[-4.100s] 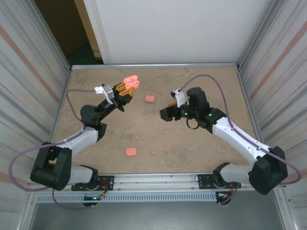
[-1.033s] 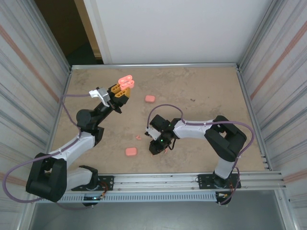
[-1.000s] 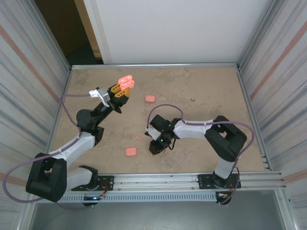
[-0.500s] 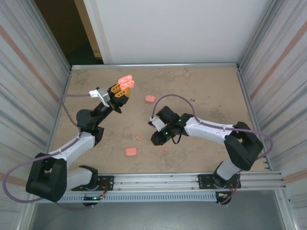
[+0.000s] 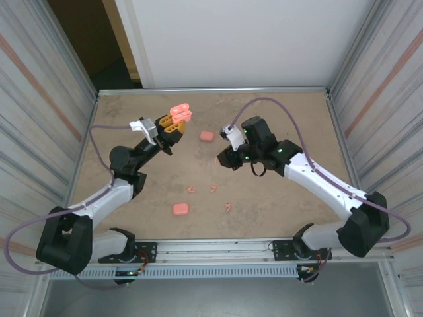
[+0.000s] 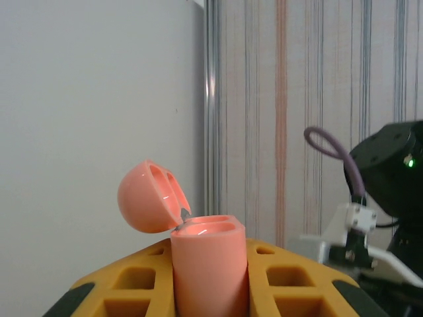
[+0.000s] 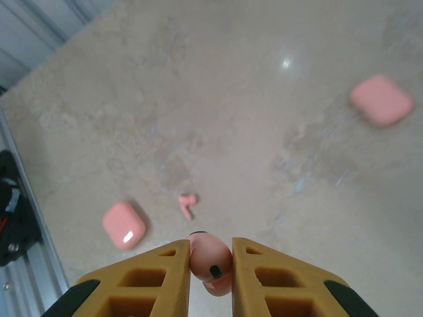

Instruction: Insert wireless bluetooth earbuds into charging case

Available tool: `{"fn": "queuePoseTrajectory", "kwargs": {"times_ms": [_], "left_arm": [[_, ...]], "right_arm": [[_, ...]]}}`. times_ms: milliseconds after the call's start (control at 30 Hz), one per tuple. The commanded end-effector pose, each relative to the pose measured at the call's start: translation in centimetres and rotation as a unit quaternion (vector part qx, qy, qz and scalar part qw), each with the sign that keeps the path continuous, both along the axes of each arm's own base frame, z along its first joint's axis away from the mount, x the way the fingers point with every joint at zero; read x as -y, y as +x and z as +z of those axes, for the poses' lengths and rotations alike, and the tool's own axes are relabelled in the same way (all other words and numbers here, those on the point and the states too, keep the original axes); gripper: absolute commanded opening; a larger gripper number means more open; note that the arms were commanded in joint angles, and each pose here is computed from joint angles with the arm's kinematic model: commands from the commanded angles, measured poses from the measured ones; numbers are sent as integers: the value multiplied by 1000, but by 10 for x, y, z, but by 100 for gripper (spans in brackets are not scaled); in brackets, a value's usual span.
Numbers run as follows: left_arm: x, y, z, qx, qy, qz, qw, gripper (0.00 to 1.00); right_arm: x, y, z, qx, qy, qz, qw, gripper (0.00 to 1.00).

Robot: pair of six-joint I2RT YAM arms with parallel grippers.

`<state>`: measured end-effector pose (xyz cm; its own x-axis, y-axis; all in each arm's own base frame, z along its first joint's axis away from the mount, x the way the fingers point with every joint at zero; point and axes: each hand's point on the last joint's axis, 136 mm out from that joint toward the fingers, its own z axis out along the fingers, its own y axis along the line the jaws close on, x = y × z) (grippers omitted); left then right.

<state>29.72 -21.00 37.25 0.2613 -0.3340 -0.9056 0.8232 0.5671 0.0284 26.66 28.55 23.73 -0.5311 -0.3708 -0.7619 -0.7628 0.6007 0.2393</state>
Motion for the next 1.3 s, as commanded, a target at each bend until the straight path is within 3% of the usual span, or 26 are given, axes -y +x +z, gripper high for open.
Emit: {"fn": "queuePoseTrajectory", "kwargs": {"times_ms": [0,333,700,1267], "left_arm": [[7,-1,12,26,5,-5,1000,0],[20,7,7,18,13,-20,1000,0],[33,12,4,14,19,-35,999,0],[44,17,2,11,18,-56,998,0]], "right_arm": [[9,7,37,71,-1,-1,997,22],[9,21,116,198,36,-4,980,22],[-3,31,178,274,91,-3,957,22],[-44,41,197,302,101,37,947,22]]}}
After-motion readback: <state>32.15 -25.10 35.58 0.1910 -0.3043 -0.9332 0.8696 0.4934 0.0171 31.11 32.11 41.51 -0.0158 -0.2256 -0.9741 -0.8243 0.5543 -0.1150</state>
